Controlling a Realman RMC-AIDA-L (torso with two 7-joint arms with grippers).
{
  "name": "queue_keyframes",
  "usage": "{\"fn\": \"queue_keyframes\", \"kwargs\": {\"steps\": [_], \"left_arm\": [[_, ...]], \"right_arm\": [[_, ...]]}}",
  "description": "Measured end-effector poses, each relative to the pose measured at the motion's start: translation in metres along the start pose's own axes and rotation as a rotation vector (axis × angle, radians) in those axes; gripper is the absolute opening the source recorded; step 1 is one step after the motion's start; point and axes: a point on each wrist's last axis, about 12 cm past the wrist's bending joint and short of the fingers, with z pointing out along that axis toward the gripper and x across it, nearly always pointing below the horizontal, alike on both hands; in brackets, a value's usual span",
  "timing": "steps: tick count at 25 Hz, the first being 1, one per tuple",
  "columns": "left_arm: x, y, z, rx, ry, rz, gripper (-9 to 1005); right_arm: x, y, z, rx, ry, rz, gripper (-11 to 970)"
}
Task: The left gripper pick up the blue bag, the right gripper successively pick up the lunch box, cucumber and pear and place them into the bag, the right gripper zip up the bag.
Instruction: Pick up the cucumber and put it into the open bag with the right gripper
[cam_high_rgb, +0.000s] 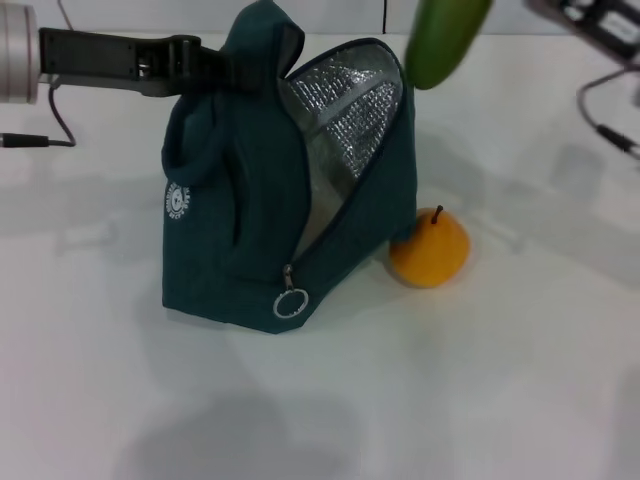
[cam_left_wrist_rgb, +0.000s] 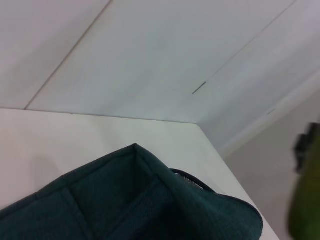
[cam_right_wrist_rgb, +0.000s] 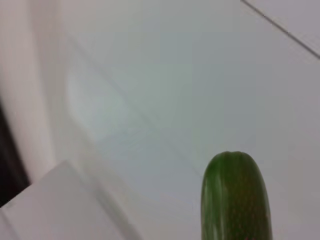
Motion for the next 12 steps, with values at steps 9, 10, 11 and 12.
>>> {"fn": "queue_keyframes", "kwargs": {"steps": [9,10,11,12], "left_arm": [[0.002,0.0,0.0,0.023,-0.017,0.001,58],[0.002,0.001,-0.001,0.023,-0.018,0.002,58],[0.002,0.001,-0.001,0.022,-0.02,0.002,58],[0.002,0.001,-0.002,0.021,-0.022,0.002,58]], "right_arm": [[0.023,-0.01,0.048,0.077,0.087,0.008,552],[0.024,-0.01,0.053,0.078,0.102,0.002,552],[0.026,-0.01,0.055,0.081,0.119,-0.001,552],[0.028,-0.01,0.057,0.083,0.131,-0.002,552]]}}
